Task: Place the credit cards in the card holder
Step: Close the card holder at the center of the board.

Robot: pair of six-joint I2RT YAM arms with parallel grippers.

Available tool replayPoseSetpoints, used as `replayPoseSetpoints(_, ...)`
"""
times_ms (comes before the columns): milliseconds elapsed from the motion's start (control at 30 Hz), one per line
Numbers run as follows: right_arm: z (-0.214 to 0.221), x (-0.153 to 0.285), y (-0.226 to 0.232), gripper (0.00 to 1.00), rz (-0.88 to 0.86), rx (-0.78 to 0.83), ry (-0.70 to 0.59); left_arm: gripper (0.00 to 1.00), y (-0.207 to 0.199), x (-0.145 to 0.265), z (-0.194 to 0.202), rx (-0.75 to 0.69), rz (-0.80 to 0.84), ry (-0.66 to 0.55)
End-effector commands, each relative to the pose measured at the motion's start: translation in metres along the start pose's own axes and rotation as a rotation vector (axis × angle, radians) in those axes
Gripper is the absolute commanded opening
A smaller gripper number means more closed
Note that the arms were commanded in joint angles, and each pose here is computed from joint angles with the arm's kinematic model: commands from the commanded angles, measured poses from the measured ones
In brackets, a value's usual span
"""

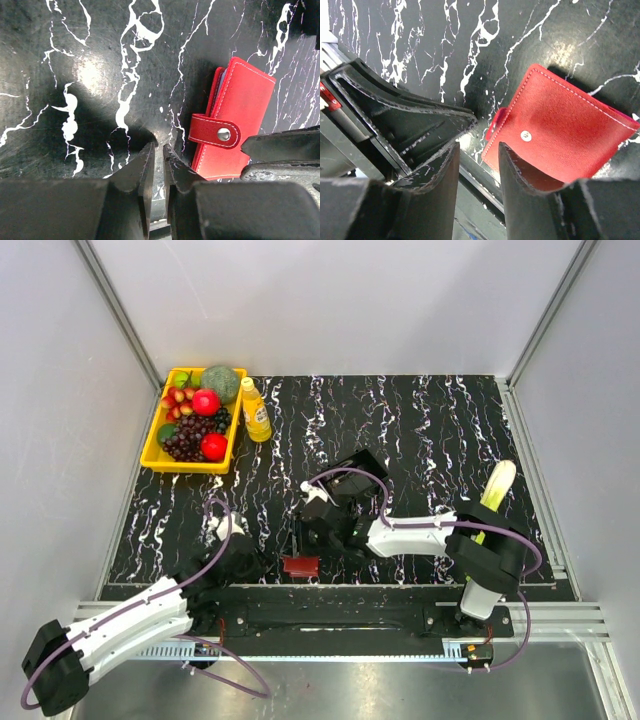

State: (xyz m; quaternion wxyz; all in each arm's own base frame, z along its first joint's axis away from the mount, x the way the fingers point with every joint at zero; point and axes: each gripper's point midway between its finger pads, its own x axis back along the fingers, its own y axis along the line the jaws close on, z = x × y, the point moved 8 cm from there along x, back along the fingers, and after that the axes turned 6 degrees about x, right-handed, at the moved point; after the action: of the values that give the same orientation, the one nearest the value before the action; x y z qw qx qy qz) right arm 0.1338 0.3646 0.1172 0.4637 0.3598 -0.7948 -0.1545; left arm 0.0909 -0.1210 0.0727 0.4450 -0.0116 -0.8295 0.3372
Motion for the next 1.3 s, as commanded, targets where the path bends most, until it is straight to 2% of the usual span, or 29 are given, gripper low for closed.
replayPoseSetpoints(0,-0.017,-0.007,0.013,0.41,-0.018,0.005,-0.03,0.17,-0.018,0.003,-0.005,-0.01,0.071,0.008)
replayPoseSetpoints(200,-0.018,-0.01,0.006,0.32,0.032,0.003,-0.042,0.16,-0.019,0.004,-0.004,-0.031,0.079,0.019)
replayPoseSetpoints(533,-0.016,-0.013,0.004,0.32,0.03,0.01,-0.031,0.24,-0.03,0.007,-0.004,-0.061,0.157,0.041)
replayPoseSetpoints(633,-0.017,-0.014,0.004,0.27,0.035,0.014,-0.034,0.24,-0.033,0.007,-0.002,-0.07,0.184,0.057)
replayPoseSetpoints(833,-0.017,-0.014,0.001,0.09,0.037,0.012,-0.037,0.29,-0.037,0.006,0.001,-0.083,0.228,0.088)
replayPoseSetpoints(1167,-0.016,-0.011,-0.001,0.08,0.03,0.014,-0.053,0.33,-0.034,0.001,0.009,-0.082,0.223,0.138)
replayPoseSetpoints(1267,-0.016,-0.011,-0.001,0.08,0.028,0.012,-0.054,0.31,-0.034,0.0,0.01,-0.081,0.231,0.145)
